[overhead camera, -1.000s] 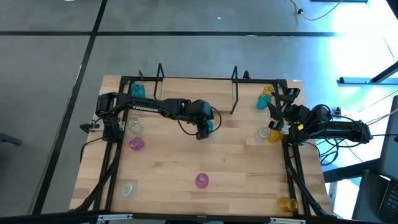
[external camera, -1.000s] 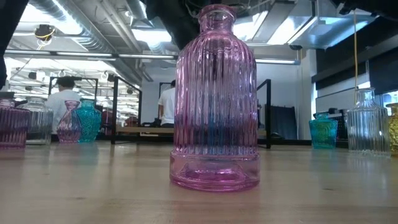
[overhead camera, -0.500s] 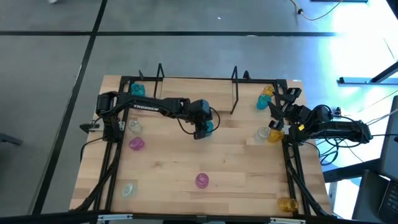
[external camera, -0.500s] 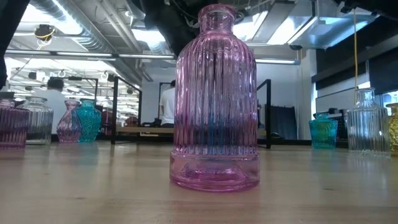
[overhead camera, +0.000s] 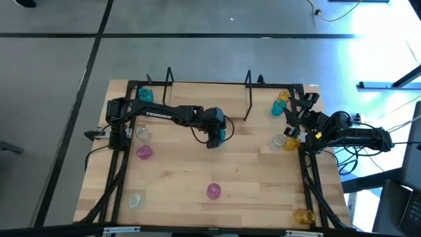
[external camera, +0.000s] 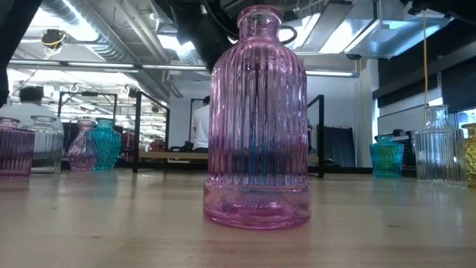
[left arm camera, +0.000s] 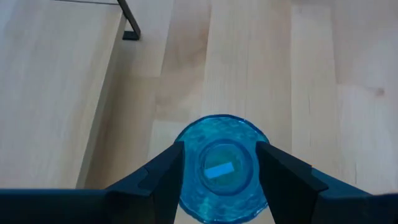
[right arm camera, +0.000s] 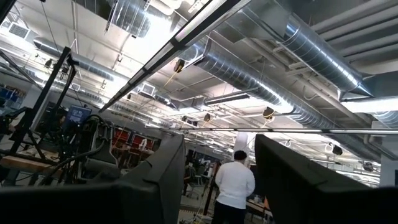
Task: Sort vases onto shelf
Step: Put the middle blue vase on the shelf
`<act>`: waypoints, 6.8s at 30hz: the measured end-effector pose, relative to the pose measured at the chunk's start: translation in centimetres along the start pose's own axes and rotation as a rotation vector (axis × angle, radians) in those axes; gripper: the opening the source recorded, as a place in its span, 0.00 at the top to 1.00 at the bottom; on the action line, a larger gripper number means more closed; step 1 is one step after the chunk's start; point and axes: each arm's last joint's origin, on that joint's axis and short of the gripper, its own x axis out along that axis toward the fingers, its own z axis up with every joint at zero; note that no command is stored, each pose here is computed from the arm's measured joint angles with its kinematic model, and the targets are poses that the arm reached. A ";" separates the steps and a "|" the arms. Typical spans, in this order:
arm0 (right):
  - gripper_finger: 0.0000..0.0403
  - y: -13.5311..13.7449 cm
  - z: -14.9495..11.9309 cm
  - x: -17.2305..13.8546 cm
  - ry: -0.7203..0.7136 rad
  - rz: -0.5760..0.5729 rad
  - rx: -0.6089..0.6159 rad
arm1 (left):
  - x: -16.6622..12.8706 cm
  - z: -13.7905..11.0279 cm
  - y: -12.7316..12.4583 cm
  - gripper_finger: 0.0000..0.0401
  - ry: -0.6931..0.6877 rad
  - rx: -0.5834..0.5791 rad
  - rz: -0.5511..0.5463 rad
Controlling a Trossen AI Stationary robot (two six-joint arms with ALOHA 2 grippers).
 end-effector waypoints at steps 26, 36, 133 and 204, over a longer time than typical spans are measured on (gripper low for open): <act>0.55 0.0 0.0 0.0 0.002 0.001 -0.024 | -0.4 0.1 -0.9 0.68 0.005 0.044 -0.010; 0.55 0.0 -0.1 0.0 0.007 0.004 -0.025 | -4.0 1.2 -0.7 0.68 -0.051 0.034 -0.009; 0.55 0.1 -0.1 0.0 0.009 0.004 -0.026 | -10.3 -5.7 20.9 0.62 0.204 -0.401 0.578; 0.55 0.1 -0.2 0.0 0.020 0.011 -0.029 | -12.4 -5.2 20.3 0.61 0.191 -0.369 0.652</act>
